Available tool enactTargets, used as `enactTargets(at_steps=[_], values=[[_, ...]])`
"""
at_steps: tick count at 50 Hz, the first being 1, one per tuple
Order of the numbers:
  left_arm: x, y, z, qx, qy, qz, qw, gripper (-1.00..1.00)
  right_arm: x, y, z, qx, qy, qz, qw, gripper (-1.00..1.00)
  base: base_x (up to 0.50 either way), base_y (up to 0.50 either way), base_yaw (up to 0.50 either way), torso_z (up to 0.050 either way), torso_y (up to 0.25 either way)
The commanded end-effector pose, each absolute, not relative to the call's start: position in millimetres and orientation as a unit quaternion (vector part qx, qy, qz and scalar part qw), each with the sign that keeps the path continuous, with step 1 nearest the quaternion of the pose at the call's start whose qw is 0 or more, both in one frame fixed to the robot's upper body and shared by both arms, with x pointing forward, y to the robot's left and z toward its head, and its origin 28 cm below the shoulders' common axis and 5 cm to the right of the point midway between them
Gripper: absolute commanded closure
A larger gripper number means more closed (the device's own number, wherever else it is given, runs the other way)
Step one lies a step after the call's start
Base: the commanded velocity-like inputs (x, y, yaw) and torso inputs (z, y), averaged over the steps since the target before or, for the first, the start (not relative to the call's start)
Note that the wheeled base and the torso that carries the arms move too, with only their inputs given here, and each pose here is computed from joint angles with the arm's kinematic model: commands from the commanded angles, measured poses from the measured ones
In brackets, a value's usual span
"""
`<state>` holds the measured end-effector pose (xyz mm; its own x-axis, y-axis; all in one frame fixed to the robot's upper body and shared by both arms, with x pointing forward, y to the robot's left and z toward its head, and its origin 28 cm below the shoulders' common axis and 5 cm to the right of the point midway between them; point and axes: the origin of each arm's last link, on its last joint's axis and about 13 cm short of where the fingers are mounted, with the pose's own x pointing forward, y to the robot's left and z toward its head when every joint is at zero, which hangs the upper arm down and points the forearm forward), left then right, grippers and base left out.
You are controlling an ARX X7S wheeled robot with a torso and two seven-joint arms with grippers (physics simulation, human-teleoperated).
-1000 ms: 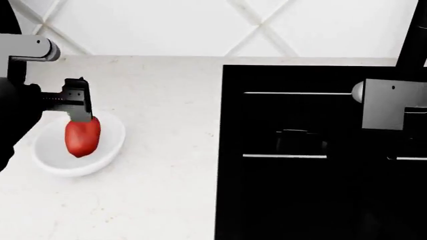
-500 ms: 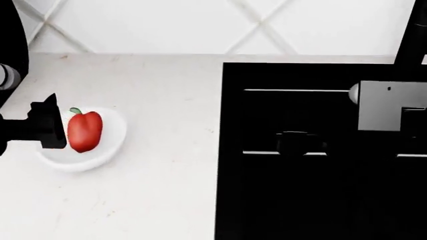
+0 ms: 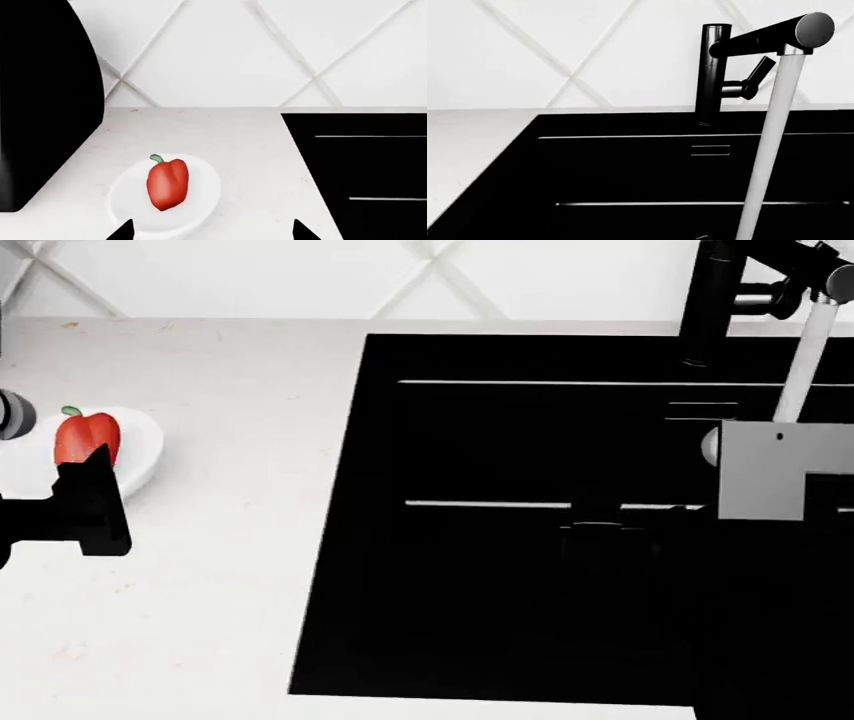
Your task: Pick the eggplants and mangos from the sink and place them in one bowl. Place the bell pepper in the other bowl. Then turn off the sink faucet.
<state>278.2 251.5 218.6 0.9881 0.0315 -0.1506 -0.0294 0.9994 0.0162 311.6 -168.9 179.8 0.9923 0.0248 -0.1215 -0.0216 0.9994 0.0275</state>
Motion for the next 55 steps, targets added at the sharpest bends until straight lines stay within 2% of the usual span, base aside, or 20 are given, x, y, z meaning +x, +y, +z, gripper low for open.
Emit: enactTargets(at_steps=[1,34,46,55], values=[[279,250,220,-0.004,0.066,0.008,0.998,-1.0,311,-169,179,0.014,0.053,0.012,0.998,-1.0,0.0,-0.5,0.0,0.0,0.0],[285,245,214,-0.016,0.066,-0.01,0.998,-1.0,303,-173,189,0.019,0.045,-0.005,0.999,-1.0,0.0,-0.5,0.0,0.0,0.0],[302,249,217,-0.011,0.071,-0.008,0.997,-1.0,308,-174,188,0.017,0.044,-0.006,0.999,-1.0,0.0,-0.5,0.0,0.0,0.0],[304,251,215,-0.012,0.072,-0.002,0.997,-1.0,309,-175,183,0.019,0.032,-0.017,0.999,-1.0,0.0,-0.03,0.0,0.0,0.0]])
